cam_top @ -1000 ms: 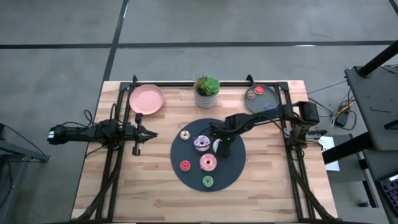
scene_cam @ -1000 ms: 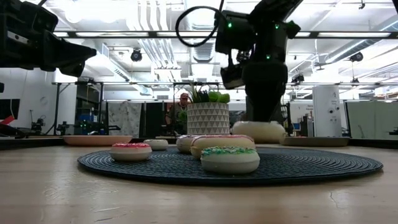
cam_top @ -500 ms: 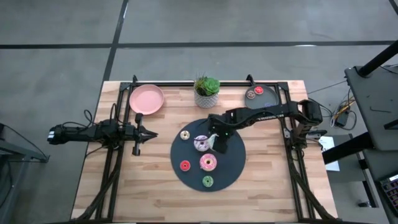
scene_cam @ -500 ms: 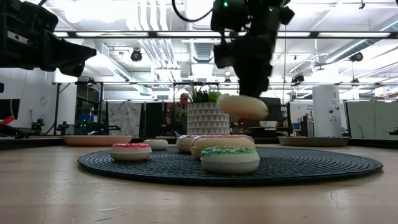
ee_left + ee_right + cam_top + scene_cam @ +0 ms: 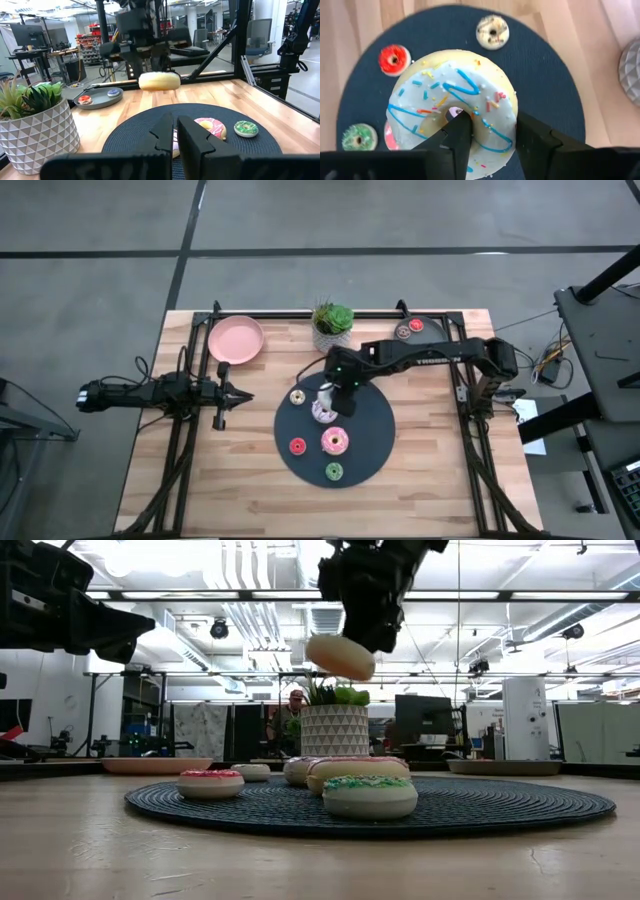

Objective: Pick & Place donuts
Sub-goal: Put the large white donut on the pink plate

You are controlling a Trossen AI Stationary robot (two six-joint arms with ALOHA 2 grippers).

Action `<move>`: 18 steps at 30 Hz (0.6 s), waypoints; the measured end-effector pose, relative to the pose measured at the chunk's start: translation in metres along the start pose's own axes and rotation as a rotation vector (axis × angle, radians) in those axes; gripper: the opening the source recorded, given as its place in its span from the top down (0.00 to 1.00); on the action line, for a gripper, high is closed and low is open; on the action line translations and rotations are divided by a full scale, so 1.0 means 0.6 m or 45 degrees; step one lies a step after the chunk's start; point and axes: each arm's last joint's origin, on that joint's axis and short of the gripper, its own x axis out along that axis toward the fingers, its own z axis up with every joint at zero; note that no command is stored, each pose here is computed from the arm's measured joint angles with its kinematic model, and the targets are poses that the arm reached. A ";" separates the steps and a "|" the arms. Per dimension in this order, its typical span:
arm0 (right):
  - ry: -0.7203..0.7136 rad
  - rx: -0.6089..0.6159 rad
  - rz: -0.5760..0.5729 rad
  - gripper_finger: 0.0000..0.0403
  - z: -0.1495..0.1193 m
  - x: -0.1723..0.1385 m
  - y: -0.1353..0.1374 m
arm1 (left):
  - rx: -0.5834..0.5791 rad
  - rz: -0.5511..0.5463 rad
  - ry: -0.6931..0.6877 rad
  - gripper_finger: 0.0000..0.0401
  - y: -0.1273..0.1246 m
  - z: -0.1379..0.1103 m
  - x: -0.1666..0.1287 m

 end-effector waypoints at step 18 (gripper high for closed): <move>-0.142 -0.040 0.024 0.68 0.086 -0.028 0.015 | 0.000 0.001 0.001 1.00 0.000 0.000 0.000</move>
